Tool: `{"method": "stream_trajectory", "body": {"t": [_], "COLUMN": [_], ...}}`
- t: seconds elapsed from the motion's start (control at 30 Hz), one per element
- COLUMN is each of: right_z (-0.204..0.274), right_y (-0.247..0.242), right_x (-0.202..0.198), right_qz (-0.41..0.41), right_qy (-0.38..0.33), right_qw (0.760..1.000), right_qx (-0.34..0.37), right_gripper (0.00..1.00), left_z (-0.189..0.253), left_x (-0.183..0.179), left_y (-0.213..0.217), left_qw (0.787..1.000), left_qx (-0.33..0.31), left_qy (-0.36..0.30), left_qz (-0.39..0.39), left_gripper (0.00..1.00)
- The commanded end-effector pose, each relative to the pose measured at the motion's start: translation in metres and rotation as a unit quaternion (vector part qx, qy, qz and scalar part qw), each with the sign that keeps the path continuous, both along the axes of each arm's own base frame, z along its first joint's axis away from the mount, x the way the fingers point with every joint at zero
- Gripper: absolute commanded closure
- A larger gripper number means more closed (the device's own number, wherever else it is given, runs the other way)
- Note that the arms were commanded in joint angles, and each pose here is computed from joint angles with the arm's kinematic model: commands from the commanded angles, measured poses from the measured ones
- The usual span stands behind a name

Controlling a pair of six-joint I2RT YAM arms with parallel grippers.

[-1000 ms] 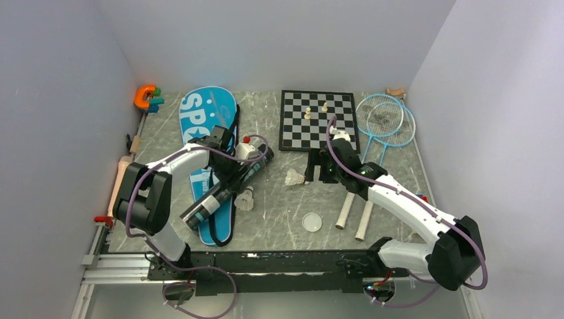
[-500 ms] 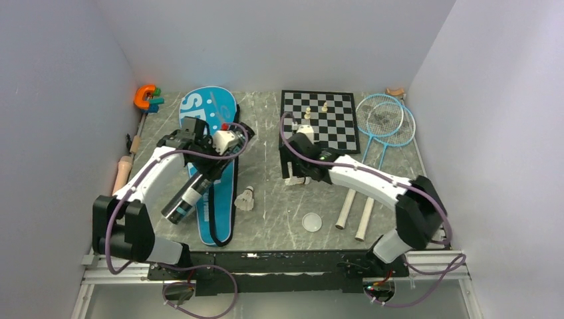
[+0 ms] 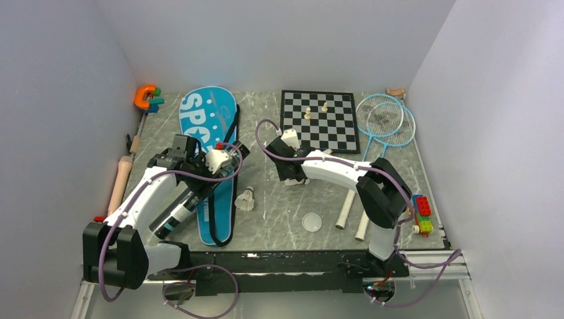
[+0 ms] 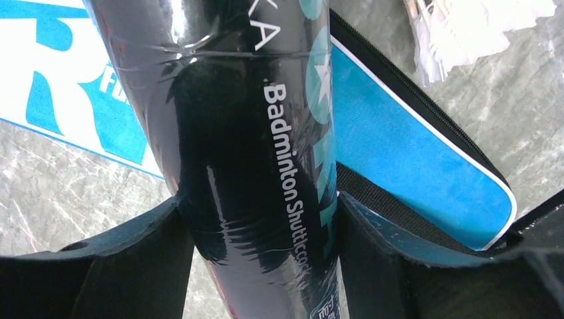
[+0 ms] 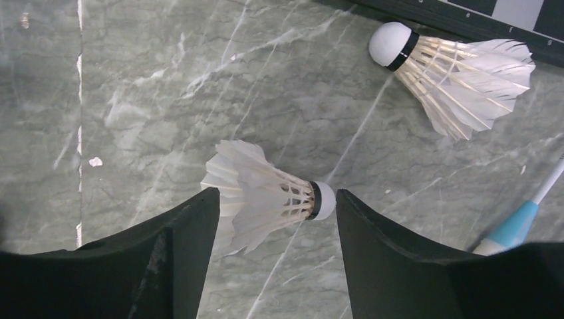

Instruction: Pack up the badminton gear

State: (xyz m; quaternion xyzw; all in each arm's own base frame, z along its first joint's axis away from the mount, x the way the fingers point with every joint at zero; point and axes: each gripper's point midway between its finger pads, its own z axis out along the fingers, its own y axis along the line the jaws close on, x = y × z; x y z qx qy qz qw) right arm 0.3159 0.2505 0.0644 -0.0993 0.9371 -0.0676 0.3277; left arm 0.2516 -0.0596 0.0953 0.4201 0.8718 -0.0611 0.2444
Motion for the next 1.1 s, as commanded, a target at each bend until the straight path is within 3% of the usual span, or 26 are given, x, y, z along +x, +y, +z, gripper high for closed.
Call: {"method": "stream_trajectory", "body": {"t": [0.0, 0.4, 0.53, 0.63, 0.83, 1.07], "right_z": [0.006, 0.02, 0.04, 0.066, 0.147, 0.234], "right_y": [-0.005, -0.016, -0.021, -0.024, -0.028, -0.026], "right_x": [0.008, 0.002, -0.001, -0.005, -0.018, -0.04], "right_qz": [-0.016, -0.031, -0.036, -0.033, 0.003, 0.092], "right_qy": [-0.021, -0.035, -0.046, -0.057, -0.096, -0.134], "right_qw": [0.999, 0.999, 0.998, 0.998, 0.983, 0.911], "right_qx": [-0.018, -0.01, 0.001, 0.026, 0.158, 0.379], "right_gripper": [0.35, 0.73, 0.91, 1.0, 1.0, 1.0], "left_z": [0.006, 0.002, 0.005, 0.011, 0.044, 0.069], "left_x": [0.006, 0.02, 0.025, 0.027, 0.024, 0.003], "left_y": [-0.003, -0.001, -0.012, -0.023, -0.04, -0.055], "left_qw": [0.999, 0.999, 0.997, 0.992, 0.959, 0.928], "left_qx": [-0.009, -0.001, -0.016, -0.029, -0.032, -0.058], "left_qy": [-0.025, -0.047, -0.066, -0.081, -0.15, -0.194], "left_qz": [-0.021, -0.016, -0.047, -0.097, -0.238, -0.313], "left_gripper": [0.46, 0.47, 0.51, 0.62, 0.65, 0.7]}}
